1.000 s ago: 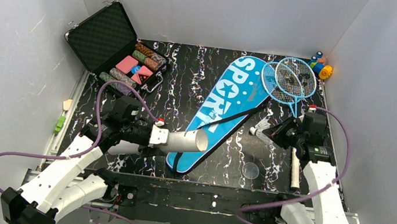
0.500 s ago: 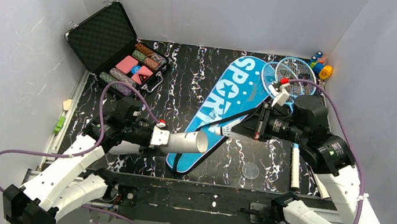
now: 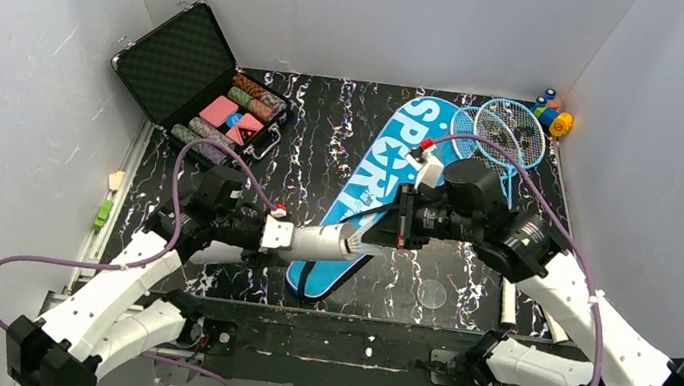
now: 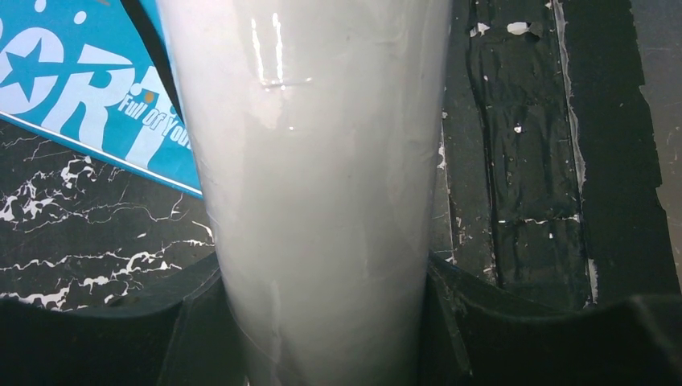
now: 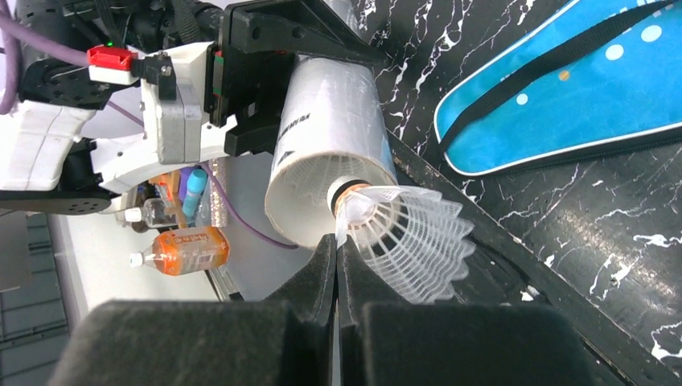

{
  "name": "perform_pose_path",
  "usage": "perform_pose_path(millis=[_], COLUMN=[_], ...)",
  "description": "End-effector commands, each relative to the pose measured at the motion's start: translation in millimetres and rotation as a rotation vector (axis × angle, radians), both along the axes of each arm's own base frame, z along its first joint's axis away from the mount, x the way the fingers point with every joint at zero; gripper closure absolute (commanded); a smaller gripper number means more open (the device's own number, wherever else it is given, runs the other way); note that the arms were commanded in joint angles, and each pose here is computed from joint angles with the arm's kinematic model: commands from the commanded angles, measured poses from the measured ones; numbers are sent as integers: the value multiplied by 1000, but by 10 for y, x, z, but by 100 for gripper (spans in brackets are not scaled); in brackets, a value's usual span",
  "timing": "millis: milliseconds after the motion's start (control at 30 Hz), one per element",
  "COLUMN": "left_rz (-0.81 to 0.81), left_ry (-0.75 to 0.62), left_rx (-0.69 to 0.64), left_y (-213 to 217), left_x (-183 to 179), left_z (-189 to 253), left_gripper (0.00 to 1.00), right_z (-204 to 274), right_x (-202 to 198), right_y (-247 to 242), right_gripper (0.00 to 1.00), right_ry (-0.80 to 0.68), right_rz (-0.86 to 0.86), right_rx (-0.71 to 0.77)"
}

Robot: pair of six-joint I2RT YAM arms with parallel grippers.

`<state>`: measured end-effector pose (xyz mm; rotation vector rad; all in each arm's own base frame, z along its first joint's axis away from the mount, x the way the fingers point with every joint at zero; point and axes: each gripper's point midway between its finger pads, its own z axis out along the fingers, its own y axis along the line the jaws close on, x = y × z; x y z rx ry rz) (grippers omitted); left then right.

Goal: Pack up the badminton gear

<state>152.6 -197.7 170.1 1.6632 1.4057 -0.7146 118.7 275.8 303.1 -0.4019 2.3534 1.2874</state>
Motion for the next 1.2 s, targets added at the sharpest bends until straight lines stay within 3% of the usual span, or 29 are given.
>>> perform_pose_path(millis=[0, 100, 133, 267, 367, 667, 833, 967, 1167], left_rz=[-14, -7, -6, -18, -16, -15, -15, -15, -15], left_ry=[-50, -59, -58, -60, -54, -53, -51, -51, -56], left_rx=[-60, -55, -52, -50, -47, -54, -57, -61, -63], left_y=[-101, -92, -88, -76, -69, -73, -75, -79, -86], left_x=[75, 95, 94, 57, 46, 40, 35, 35, 47], left_z=[238, 250, 244, 215, 206, 245, 258, 278, 305], left_gripper=[100, 100, 100, 100, 100, 100, 100, 100, 100], right_z=[236, 229, 237, 329, 420, 501, 144, -189, -365], right_x=[157, 169, 169, 159, 133, 106, 201, 256, 280], right_y=[267, 389, 417, 417, 336, -39, -128, -85, 23], right_gripper=[99, 98, 93, 55, 45, 41, 39, 29, 25], right_ry=[-90, -87, -85, -97, -115, -183, -170, -127, -101], right_rz=[-17, -10, -8, -24, -42, -138, -178, -176, -153], right_rx=[56, 69, 81, 139, 158, 134, 12, -75, -85])
